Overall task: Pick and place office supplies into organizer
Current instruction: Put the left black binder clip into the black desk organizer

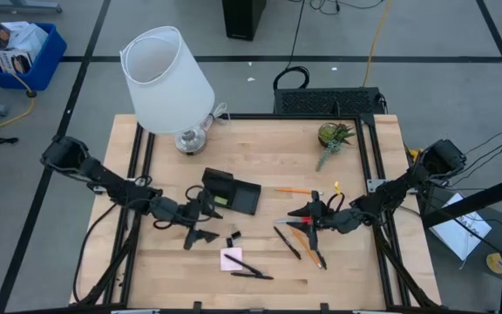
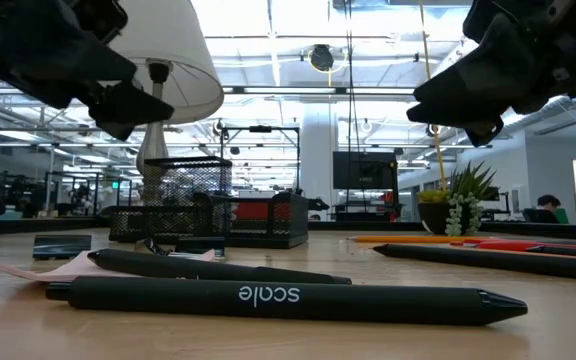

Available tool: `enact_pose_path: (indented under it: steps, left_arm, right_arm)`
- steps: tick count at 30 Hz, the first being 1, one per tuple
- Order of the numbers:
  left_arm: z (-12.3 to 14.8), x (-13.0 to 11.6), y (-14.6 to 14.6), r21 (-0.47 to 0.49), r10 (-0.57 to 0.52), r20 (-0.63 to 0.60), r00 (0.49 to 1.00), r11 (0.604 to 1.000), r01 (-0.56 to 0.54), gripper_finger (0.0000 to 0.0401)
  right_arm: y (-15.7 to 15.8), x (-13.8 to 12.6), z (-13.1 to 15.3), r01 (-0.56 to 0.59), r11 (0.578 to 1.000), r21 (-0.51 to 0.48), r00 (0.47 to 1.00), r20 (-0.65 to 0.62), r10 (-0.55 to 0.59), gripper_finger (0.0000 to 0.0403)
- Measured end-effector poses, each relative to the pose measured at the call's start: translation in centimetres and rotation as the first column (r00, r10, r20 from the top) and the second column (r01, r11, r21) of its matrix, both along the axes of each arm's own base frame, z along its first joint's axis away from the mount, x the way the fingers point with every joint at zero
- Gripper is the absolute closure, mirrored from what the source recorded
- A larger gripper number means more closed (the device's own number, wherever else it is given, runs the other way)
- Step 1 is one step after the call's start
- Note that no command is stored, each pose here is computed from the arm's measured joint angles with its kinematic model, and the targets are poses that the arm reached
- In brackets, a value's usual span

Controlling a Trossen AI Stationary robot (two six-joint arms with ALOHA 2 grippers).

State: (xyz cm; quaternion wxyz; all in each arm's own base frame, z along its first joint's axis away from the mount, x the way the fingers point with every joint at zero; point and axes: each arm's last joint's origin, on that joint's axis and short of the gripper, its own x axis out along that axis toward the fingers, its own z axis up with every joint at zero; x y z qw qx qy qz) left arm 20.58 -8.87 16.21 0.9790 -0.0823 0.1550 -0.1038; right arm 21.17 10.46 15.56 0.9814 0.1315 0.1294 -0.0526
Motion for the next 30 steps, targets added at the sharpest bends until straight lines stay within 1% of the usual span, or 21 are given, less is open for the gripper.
enact_pose_path:
  steps: [6,9,14,17,21,24,28,30]
  left_arm:
    - [0.01,-0.31,-0.70,0.038,-0.043,0.010,0.999,0.998,0.043,0.0118]
    - [0.01,-0.38,-0.85,0.049,-0.054,0.013,0.998,0.997,0.053,0.0118]
    - [0.02,-0.37,-0.77,0.069,-0.023,0.020,1.000,0.997,0.022,0.0119]
    - [0.02,-0.36,-0.74,0.060,-0.013,0.019,1.000,0.998,0.012,0.0119]
    - [0.02,-0.36,-0.74,0.061,-0.013,0.018,1.000,0.998,0.012,0.0119]
    - [0.01,-0.36,-0.74,0.062,-0.014,0.018,1.000,0.998,0.013,0.0119]
    - [-0.20,-0.44,-0.78,0.050,-0.033,-0.008,0.999,0.998,0.033,0.0119]
    - [-0.41,-0.55,-0.87,0.014,-0.061,-0.043,0.997,0.998,0.062,0.0119]
  right_arm:
    - [-0.01,-0.01,-0.03,0.001,1.000,-0.001,1.000,-0.003,-0.001,0.0264]
    - [-0.01,-0.02,-0.06,0.007,1.000,0.019,1.000,-0.004,-0.007,0.0264]
    - [-0.04,-0.05,-0.16,0.011,1.000,0.015,1.000,-0.014,-0.010,0.0264]
    - [-0.02,-0.05,-0.16,0.008,1.000,0.029,1.000,-0.014,-0.008,0.0264]
    - [0.21,0.06,0.19,-0.044,0.995,0.090,0.999,0.017,0.043,0.0264]
    - [0.23,0.07,0.21,-0.057,0.996,0.068,0.998,0.017,0.056,0.0264]
    - [-0.07,0.16,0.27,-0.008,0.999,0.047,1.000,0.027,0.006,0.0264]
    - [-0.10,0.17,0.28,-0.003,0.999,0.050,1.000,0.029,0.002,0.0264]
